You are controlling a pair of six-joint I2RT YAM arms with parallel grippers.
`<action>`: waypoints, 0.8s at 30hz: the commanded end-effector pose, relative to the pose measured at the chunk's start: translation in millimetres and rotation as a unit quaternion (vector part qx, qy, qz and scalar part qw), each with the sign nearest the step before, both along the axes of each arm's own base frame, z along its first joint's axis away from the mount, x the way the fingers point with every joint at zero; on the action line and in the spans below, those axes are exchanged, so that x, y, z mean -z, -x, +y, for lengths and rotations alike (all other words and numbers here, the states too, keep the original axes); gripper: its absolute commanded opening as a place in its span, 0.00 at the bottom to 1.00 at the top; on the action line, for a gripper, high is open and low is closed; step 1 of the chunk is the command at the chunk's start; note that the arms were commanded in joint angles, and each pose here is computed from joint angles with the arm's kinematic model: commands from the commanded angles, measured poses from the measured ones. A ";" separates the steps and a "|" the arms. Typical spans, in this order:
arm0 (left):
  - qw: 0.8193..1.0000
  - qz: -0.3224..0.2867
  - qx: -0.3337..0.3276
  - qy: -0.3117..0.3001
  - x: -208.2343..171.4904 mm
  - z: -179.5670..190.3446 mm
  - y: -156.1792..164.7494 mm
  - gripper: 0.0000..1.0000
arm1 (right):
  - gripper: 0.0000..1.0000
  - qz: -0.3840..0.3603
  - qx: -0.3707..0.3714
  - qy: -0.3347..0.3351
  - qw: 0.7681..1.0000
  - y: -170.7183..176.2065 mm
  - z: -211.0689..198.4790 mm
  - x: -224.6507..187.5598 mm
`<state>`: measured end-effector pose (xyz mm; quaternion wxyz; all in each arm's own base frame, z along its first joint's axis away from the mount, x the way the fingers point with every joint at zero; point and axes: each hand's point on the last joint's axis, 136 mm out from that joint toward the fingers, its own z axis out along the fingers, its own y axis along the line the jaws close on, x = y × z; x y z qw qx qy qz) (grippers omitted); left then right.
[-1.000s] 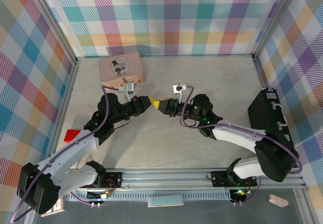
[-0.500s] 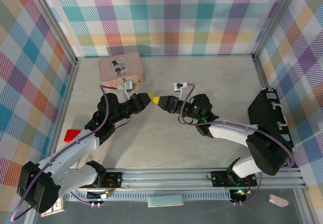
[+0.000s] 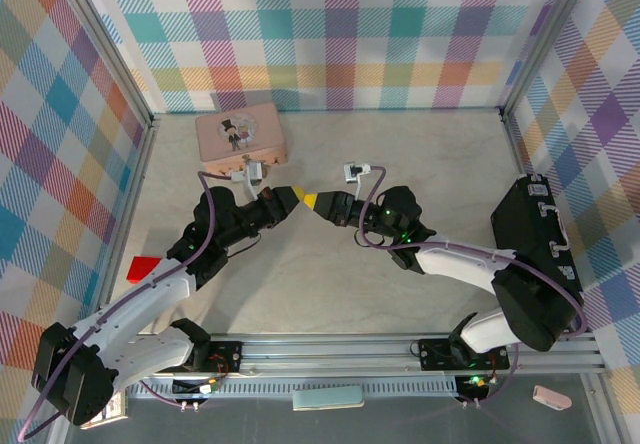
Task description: Unlock the padlock with the key
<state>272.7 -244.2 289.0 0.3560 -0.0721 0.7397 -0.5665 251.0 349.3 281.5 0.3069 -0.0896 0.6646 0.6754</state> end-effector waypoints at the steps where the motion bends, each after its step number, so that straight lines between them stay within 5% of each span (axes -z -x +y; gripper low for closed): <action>1: 1.000 -0.003 -0.010 -0.014 5.5 4.2 1.6 0.00 | 0.22 -0.018 -0.006 -0.006 1.000 7.7 -3.3 -9.6; 24: 1.000 -0.004 -0.011 -0.016 3.4 2.9 -0.9 0.00 | 0.20 -0.017 -0.034 -0.006 0.999 12.3 3.6 -16.0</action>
